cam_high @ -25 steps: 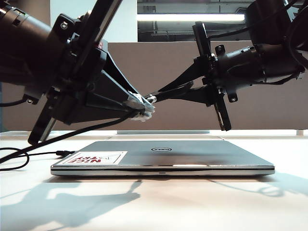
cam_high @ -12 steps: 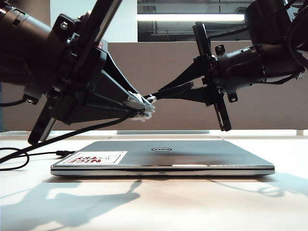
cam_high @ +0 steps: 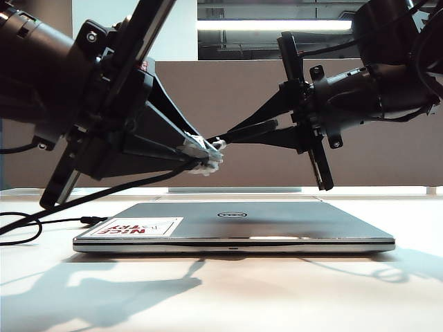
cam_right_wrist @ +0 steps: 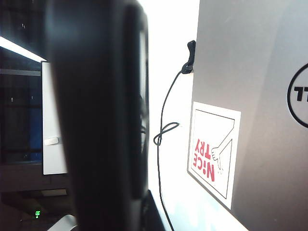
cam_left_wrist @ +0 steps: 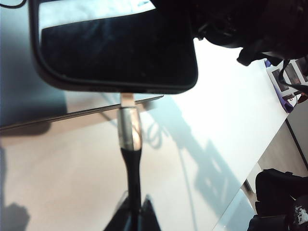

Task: Pick up the charging cable and the phone, plug the charging cable into the charging port on the phone, and finally place them back on the table.

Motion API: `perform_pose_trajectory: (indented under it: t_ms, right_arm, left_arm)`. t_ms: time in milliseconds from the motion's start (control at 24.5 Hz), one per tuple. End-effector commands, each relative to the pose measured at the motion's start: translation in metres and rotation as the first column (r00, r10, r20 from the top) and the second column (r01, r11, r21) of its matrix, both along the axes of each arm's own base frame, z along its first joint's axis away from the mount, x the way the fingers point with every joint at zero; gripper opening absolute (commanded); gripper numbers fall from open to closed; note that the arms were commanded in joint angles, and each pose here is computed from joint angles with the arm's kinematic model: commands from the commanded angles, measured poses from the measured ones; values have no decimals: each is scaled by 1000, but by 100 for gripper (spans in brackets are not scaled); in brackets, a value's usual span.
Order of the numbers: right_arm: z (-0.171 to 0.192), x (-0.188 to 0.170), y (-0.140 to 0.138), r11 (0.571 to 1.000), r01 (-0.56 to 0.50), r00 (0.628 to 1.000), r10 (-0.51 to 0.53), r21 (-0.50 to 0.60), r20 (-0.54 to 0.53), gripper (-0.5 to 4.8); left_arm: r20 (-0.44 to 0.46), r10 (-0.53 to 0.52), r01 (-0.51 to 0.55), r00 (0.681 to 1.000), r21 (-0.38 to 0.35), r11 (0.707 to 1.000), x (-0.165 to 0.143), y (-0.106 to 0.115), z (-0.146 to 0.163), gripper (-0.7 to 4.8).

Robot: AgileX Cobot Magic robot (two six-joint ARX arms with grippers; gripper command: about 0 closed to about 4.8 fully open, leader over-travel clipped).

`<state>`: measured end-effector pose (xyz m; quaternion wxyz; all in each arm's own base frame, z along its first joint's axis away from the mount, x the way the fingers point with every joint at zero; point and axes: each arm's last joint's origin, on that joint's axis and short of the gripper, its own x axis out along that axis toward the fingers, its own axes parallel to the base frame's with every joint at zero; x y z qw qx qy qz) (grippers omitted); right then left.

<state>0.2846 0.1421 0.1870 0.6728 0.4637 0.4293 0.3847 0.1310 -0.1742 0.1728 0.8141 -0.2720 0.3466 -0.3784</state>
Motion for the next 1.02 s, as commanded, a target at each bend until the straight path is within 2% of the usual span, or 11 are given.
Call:
perform_pose_trajectory:
  t_ms: [41, 692, 1018]
  right_arm:
    - [7, 0, 1, 999, -24, 999, 23, 23, 35, -6]
    - [7, -6, 14, 999, -39, 998, 38, 11, 48, -6]
    - [7, -6, 14, 998, -58, 991, 59, -16, 118, -6]
  left_arm:
    - [11, 2, -2, 1000, -16, 1000, 0, 0, 2, -7]
    - [20, -2, 2, 1000, -11, 1000, 0, 0, 2, -7]
    - [20, -2, 2, 1000, -11, 1000, 0, 0, 2, -7]
